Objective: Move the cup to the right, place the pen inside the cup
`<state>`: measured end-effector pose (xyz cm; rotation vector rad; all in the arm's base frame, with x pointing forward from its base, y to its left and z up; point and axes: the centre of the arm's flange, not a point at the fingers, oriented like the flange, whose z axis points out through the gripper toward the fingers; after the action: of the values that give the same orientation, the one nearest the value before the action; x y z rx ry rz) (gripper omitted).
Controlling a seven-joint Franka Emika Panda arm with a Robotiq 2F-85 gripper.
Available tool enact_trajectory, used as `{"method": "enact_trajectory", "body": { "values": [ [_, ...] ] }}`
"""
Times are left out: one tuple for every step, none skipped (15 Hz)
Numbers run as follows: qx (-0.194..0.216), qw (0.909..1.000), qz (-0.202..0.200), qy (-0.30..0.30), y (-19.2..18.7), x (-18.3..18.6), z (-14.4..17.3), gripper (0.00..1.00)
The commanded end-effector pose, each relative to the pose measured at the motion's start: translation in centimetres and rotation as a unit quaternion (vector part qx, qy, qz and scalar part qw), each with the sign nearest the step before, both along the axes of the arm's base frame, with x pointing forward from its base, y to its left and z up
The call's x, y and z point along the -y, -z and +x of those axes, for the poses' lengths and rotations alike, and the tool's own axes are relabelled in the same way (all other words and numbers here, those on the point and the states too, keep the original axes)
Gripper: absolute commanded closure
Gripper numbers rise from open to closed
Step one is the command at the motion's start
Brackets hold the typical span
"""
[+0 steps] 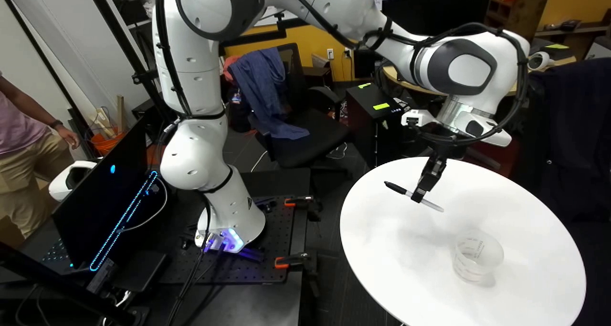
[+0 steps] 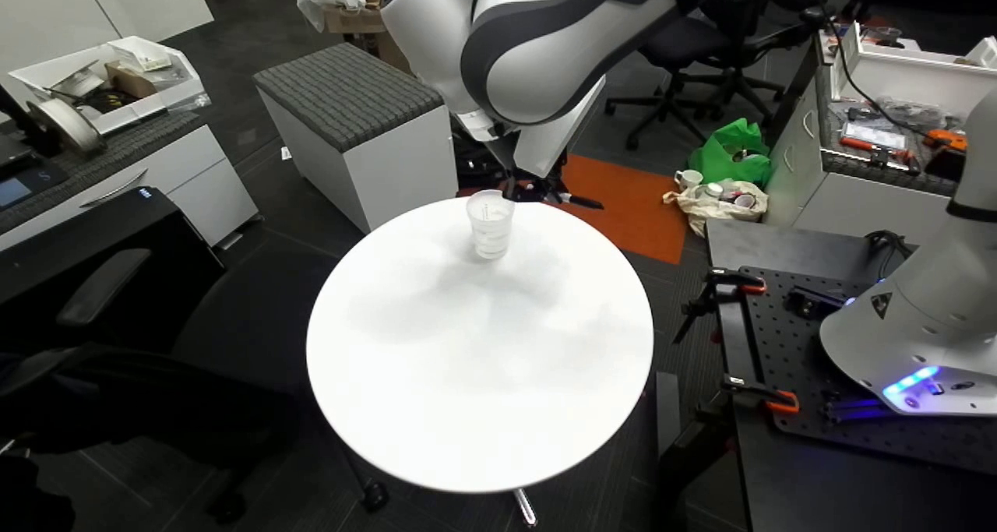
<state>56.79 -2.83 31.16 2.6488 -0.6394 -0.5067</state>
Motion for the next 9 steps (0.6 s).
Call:
{"method": "enact_trajectory", "body": {
  "values": [
    [-0.041, 0.9987, -0.005, -0.031, -1.6, 0.7, 0.2, 0.97],
    [-0.056, 0.9976, -0.010, -0.040, -1.7, 0.9, 0.4, 0.97],
    [-0.074, 0.9954, -0.015, -0.060, -1.7, 0.9, 0.6, 0.97],
    [-0.088, 0.9931, -0.021, -0.075, -1.8, 1.0, 0.8, 0.97],
    [-0.105, 0.9898, -0.028, -0.093, -1.7, 1.0, 1.2, 0.97],
    [-0.119, 0.9861, -0.037, -0.110, -1.6, 0.9, 1.5, 0.97],
    [-0.130, 0.9824, -0.043, -0.127, -1.4, 0.9, 2.1, 0.97],
    [-0.139, 0.9782, -0.047, -0.147, -1.1, 0.8, 2.5, 0.97],
    [-0.150, 0.9735, -0.049, -0.165, -0.8, 0.6, 3.0, 0.97]
  ]
}}
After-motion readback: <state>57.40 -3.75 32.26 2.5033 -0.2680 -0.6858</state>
